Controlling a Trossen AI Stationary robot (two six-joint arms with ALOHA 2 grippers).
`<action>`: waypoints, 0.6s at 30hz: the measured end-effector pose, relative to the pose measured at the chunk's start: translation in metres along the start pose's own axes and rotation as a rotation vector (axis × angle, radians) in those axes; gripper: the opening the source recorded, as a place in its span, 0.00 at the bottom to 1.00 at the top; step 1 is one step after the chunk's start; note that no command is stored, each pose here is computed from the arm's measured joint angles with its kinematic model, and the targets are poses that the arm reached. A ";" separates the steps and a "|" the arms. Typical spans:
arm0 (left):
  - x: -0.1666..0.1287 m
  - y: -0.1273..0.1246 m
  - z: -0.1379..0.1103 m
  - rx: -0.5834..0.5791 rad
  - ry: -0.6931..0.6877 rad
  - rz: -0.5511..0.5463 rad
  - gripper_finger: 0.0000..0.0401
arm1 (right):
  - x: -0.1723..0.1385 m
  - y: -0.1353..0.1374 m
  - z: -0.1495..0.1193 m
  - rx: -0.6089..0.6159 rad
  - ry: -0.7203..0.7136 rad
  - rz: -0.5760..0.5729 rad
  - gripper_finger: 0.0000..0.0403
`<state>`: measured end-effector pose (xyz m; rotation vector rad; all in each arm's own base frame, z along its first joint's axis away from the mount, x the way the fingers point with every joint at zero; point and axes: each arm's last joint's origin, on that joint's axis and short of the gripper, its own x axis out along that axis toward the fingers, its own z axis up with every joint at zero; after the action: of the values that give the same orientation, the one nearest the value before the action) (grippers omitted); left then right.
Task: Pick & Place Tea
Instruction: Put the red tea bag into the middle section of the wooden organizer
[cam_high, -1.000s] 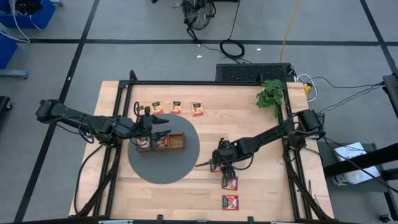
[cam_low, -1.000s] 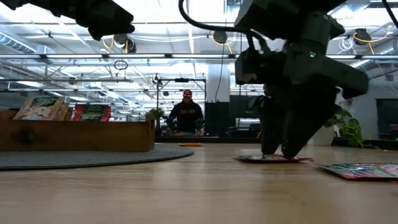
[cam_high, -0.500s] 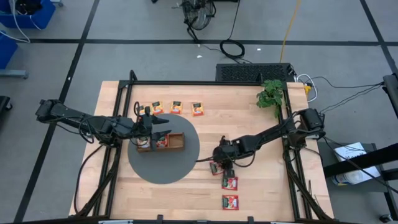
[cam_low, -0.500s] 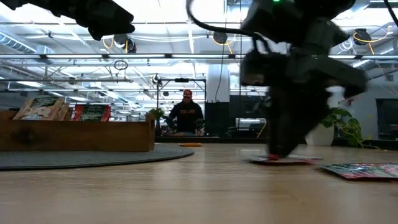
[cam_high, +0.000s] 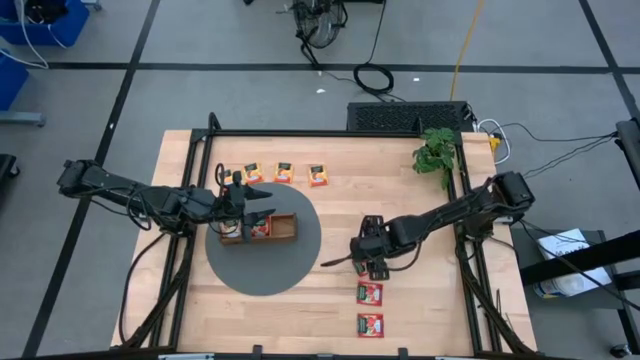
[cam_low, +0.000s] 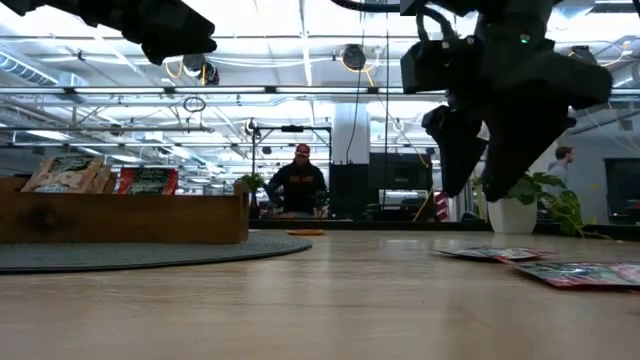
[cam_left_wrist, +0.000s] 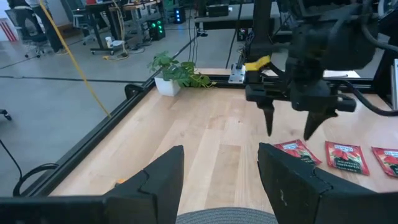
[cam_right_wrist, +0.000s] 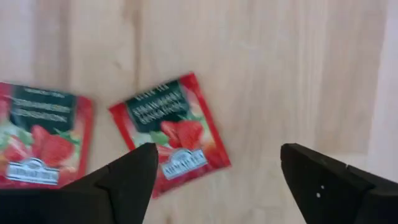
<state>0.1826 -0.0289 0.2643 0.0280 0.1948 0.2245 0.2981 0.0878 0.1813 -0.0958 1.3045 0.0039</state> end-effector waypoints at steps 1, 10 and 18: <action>0.000 0.000 0.000 0.000 0.000 0.000 0.52 | 0.003 0.002 0.000 -0.015 0.008 0.000 0.79; 0.000 0.000 0.000 0.000 0.001 -0.001 0.52 | 0.040 0.019 -0.006 -0.115 0.147 0.045 0.79; 0.000 0.000 0.000 0.000 0.000 0.000 0.52 | 0.052 0.019 -0.006 -0.096 0.172 0.005 0.78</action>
<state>0.1826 -0.0289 0.2643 0.0280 0.1949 0.2245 0.3047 0.1034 0.1279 -0.1783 1.4769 0.0639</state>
